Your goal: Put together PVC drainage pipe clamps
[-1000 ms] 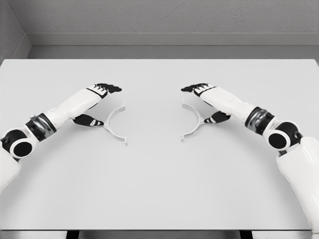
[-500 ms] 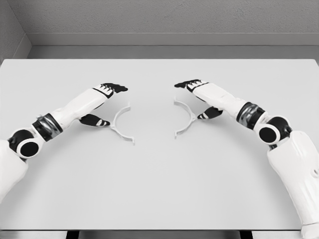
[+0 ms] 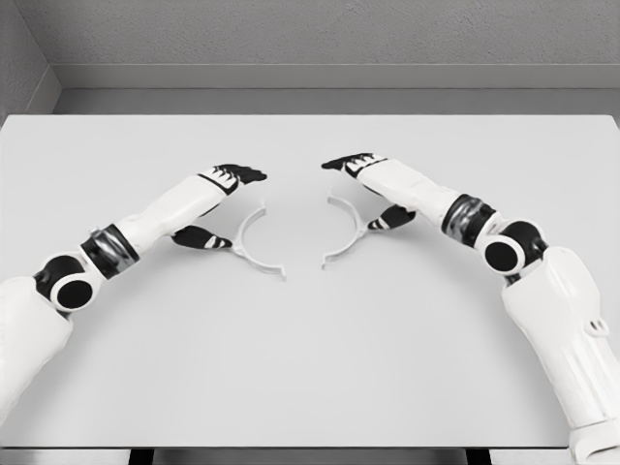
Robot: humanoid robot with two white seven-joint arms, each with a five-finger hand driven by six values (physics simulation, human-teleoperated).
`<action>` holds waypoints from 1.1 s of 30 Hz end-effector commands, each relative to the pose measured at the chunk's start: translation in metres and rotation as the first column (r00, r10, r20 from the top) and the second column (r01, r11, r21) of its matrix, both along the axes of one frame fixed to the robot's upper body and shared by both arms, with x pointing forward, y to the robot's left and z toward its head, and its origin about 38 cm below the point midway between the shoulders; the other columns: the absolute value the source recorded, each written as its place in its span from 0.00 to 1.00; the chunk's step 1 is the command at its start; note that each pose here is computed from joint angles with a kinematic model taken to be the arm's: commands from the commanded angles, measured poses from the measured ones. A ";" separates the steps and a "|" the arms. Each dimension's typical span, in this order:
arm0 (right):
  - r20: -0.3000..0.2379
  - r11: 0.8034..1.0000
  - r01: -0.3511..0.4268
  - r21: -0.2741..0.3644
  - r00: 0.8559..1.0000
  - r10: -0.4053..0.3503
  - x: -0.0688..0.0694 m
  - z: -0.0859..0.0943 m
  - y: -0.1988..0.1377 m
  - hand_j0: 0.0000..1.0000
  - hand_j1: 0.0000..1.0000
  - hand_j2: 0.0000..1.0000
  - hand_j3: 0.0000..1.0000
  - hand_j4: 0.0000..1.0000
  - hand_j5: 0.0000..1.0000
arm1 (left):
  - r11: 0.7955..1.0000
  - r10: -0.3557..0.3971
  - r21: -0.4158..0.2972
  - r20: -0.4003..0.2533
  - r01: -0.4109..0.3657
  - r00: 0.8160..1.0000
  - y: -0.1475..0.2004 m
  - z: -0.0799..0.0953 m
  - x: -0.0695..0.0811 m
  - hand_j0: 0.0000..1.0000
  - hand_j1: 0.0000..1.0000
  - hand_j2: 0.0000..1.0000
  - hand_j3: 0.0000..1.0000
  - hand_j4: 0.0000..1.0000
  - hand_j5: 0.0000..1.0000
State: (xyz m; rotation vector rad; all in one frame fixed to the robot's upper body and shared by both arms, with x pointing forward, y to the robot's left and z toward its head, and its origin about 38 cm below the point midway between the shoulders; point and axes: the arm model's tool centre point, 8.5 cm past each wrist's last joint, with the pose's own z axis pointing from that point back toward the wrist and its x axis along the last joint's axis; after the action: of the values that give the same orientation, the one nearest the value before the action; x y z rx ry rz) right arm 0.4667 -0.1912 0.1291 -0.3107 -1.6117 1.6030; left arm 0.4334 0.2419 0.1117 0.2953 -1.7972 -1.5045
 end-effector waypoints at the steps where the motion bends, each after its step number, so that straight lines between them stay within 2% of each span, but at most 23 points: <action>1: -0.004 1.000 0.008 0.009 1.000 -0.008 0.001 0.001 0.002 1.00 1.00 1.00 1.00 1.00 1.00 | 1.000 -0.005 -0.011 0.004 0.006 1.000 -0.003 0.002 0.000 1.00 1.00 1.00 1.00 1.00 1.00; 4: -0.002 1.000 0.000 0.006 1.000 0.000 0.003 0.002 0.007 1.00 1.00 1.00 1.00 1.00 1.00 | 1.000 -0.010 -0.021 0.002 0.010 1.000 -0.008 0.001 -0.001 1.00 1.00 1.00 1.00 1.00 1.00; 10: -0.040 1.000 0.025 -0.001 0.999 -0.025 0.024 -0.002 0.010 1.00 1.00 1.00 1.00 1.00 1.00 | 0.999 -0.022 -0.027 0.004 0.022 1.000 -0.018 -0.001 -0.001 1.00 1.00 1.00 1.00 1.00 1.00; 17: -0.050 1.000 0.019 0.000 0.999 -0.019 0.025 -0.005 0.016 1.00 1.00 1.00 1.00 1.00 1.00 | 0.999 -0.044 -0.027 0.017 0.044 0.999 -0.030 -0.001 -0.005 1.00 1.00 1.00 1.00 1.00 1.00; 26: -0.041 1.000 -0.008 0.018 0.999 0.009 0.024 0.000 0.034 1.00 1.00 1.00 1.00 1.00 1.00 | 0.999 -0.037 -0.029 0.018 0.037 0.999 -0.027 0.000 -0.005 1.00 1.00 1.00 1.00 1.00 1.00; 28: -0.014 0.998 0.022 0.055 1.000 -0.021 0.035 0.018 0.031 1.00 1.00 1.00 1.00 1.00 1.00 | 0.999 -0.032 -0.028 0.018 0.033 0.999 -0.024 0.000 -0.005 1.00 1.00 1.00 1.00 1.00 1.00; 30: 0.026 0.982 0.129 0.137 0.991 -0.134 0.052 0.050 -0.002 1.00 1.00 1.00 1.00 1.00 1.00 | 0.999 -0.028 -0.028 0.020 0.028 0.999 -0.023 0.001 -0.003 1.00 1.00 1.00 1.00 1.00 1.00; 31: 0.045 0.971 0.164 0.175 0.984 -0.174 0.056 0.063 -0.020 1.00 1.00 1.00 1.00 1.00 1.00 | 0.999 -0.024 -0.027 0.021 0.025 0.999 -0.021 0.002 -0.002 1.00 1.00 1.00 1.00 1.00 1.00; 32: 0.080 0.960 0.166 0.223 0.979 -0.188 0.054 0.078 -0.034 1.00 1.00 1.00 1.00 1.00 1.00 | 0.999 -0.023 -0.027 0.022 0.023 1.000 -0.021 0.003 -0.001 1.00 1.00 1.00 1.00 1.00 1.00; 33: 0.152 0.955 0.130 0.267 0.973 -0.175 0.042 0.103 -0.046 1.00 1.00 1.00 1.00 1.00 1.00 | 0.999 -0.021 -0.025 0.022 0.022 1.000 -0.020 0.003 0.000 1.00 1.00 1.00 1.00 1.00 1.00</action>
State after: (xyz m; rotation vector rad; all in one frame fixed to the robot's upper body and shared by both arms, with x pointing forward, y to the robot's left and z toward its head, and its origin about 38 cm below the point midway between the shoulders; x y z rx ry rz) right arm 0.5041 -0.2136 0.1769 -0.3617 -1.7187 1.3499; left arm 0.4323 0.2197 0.1145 0.2813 -1.8410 -1.5081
